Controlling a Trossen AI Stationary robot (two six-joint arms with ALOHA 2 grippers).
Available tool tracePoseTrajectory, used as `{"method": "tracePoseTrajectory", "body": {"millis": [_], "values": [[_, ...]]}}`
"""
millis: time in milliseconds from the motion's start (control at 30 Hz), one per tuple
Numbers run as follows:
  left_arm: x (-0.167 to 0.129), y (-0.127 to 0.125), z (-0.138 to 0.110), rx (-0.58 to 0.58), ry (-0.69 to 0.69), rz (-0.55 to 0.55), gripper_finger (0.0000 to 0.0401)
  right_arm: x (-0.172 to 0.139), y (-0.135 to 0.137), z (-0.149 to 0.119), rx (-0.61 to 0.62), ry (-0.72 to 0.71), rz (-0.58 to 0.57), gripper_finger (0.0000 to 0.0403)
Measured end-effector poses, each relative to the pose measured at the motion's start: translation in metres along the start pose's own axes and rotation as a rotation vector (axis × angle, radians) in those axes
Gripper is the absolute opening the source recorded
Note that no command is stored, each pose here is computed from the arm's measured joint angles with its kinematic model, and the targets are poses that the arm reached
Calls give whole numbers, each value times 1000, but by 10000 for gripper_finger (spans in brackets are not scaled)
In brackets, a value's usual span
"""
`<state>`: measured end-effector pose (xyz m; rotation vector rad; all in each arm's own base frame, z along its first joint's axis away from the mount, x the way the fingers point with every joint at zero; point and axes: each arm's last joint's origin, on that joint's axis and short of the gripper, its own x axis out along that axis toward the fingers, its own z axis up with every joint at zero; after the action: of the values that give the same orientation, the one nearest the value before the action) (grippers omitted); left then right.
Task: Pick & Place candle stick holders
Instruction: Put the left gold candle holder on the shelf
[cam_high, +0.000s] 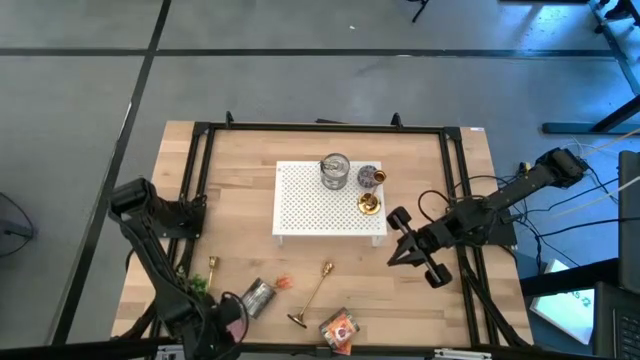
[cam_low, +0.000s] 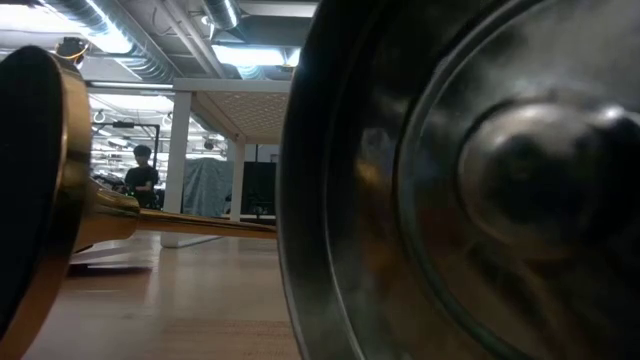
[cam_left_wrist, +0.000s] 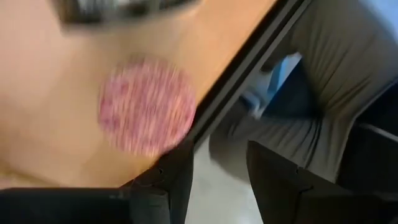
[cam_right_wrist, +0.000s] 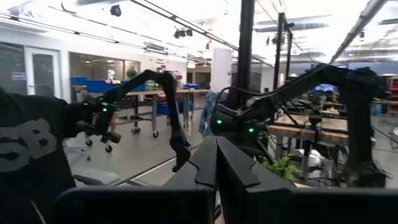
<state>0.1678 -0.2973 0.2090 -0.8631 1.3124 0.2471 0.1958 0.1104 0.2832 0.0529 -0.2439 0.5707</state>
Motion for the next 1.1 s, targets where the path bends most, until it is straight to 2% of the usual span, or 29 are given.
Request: {"method": "tracePoseTrajectory", "body": {"millis": [133,300,467,667,800,933,1033,1100], "values": [[2,1,-2,-53,69,26,144,0,-1,-1,1,15,-26,5],[2,1,1,-48,40,24,146,0,-1,-1,1,15,-27,5],[3,1,11,-51,42,46,167,0,-1,-1,1,15,-27,5],[4,-3,36,35,26,46,198,0,-1,-1,1,15,-27,5],[-2,-11,48,85,53,29,202,0,-1,-1,1,15,-29,5],[-21,-16,61,110,61,126,195,0,-1,-2,1,15,-29,5],[-43,-12,72,90,2,283,187,0,-1,-2,1,15,-29,5],[-54,-7,78,36,-20,388,185,0,-1,-2,1,15,-29,5]]}}
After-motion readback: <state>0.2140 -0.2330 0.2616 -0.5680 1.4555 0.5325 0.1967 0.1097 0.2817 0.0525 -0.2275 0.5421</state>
